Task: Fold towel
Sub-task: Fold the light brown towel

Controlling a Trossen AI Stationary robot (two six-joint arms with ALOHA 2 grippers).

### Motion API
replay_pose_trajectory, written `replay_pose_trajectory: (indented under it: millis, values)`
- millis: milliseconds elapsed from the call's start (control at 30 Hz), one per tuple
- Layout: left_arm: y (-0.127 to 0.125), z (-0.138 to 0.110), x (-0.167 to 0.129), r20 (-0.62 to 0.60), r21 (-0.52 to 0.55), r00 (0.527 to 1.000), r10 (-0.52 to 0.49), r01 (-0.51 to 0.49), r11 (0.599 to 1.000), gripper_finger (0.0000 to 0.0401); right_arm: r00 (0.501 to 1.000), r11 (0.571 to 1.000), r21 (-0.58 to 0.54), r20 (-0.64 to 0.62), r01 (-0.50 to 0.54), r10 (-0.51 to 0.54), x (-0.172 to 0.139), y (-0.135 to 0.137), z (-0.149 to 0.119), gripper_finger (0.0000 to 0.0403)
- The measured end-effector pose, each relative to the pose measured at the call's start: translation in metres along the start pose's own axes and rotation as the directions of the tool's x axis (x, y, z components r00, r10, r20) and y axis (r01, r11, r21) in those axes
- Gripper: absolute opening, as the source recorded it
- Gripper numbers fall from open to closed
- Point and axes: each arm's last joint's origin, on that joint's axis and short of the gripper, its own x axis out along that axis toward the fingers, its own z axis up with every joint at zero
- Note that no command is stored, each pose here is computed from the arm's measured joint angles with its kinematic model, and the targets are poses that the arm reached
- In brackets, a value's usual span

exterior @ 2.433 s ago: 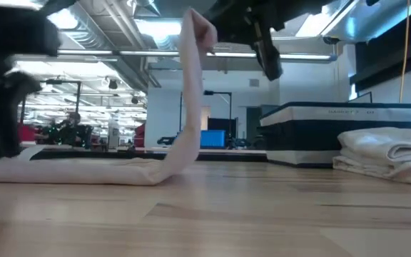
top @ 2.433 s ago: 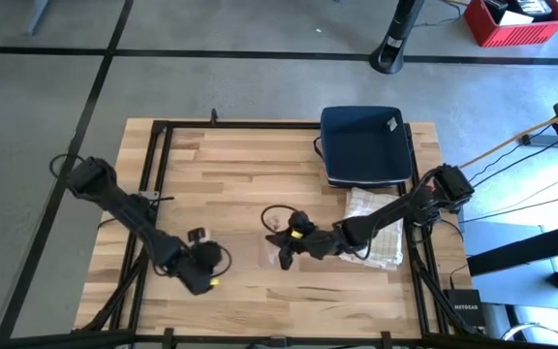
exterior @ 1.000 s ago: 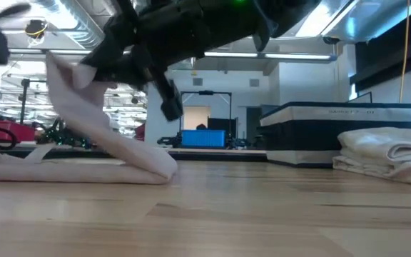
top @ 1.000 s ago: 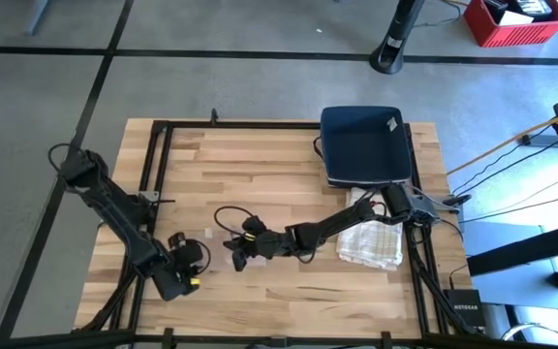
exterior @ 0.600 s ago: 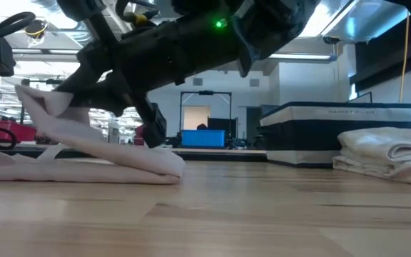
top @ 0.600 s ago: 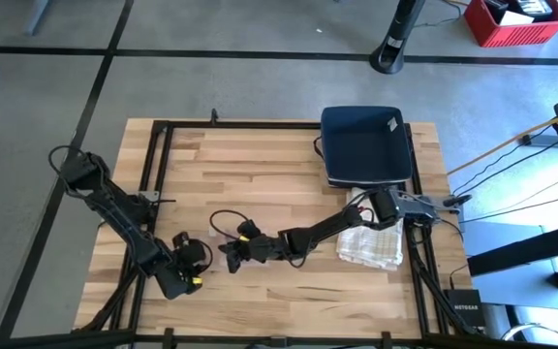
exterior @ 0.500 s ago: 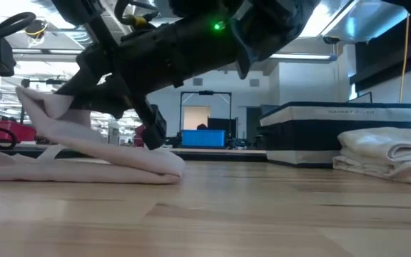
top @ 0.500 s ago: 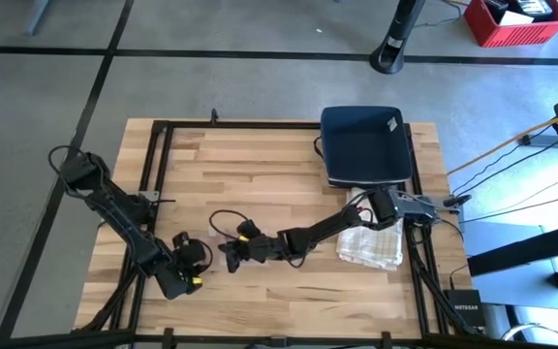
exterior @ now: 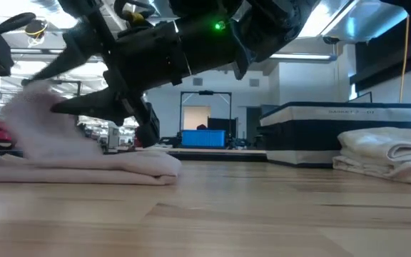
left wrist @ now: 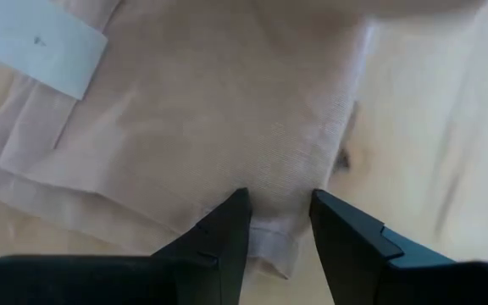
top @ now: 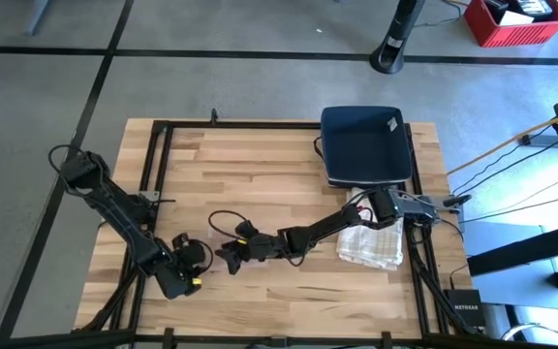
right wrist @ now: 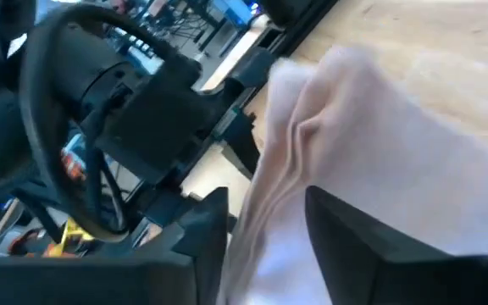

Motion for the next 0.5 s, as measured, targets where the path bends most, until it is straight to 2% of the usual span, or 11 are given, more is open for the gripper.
replay_pose_trajectory:
  millis: [133, 267, 367, 433, 500]
  values:
    - [-0.004, 0.005, -0.012, -0.078, -0.004, 0.997, -0.026, 0.026, 1.000, 0.0123, 1.000, 1.000, -0.015, -0.002, -0.011, 0.011, 0.000, 0.001, 0.000, 0.0182]
    - [-0.006, 0.012, -0.032, -0.155, -0.044, 0.987, -0.042, 0.036, 0.998, 0.0123, 0.999, 0.999, -0.041, 0.014, -0.035, 0.036, 0.000, 0.003, 0.002, 0.0188]
    - [-0.008, 0.019, -0.051, -0.207, -0.076, 0.973, -0.099, 0.085, 0.994, 0.0123, 0.998, 0.988, -0.138, -0.020, -0.068, 0.066, -0.001, 0.006, 0.004, 0.0186]
    - [-0.007, 0.023, -0.064, -0.174, -0.081, 0.975, -0.140, 0.127, 0.989, 0.0123, 0.993, 0.971, -0.214, -0.070, -0.104, 0.091, -0.003, 0.008, 0.008, 0.0185]
    - [-0.006, 0.028, -0.071, -0.050, -0.062, 0.989, -0.141, 0.138, 0.989, 0.0123, 0.986, 0.947, -0.292, -0.132, -0.136, 0.101, -0.007, 0.012, 0.014, 0.0184]
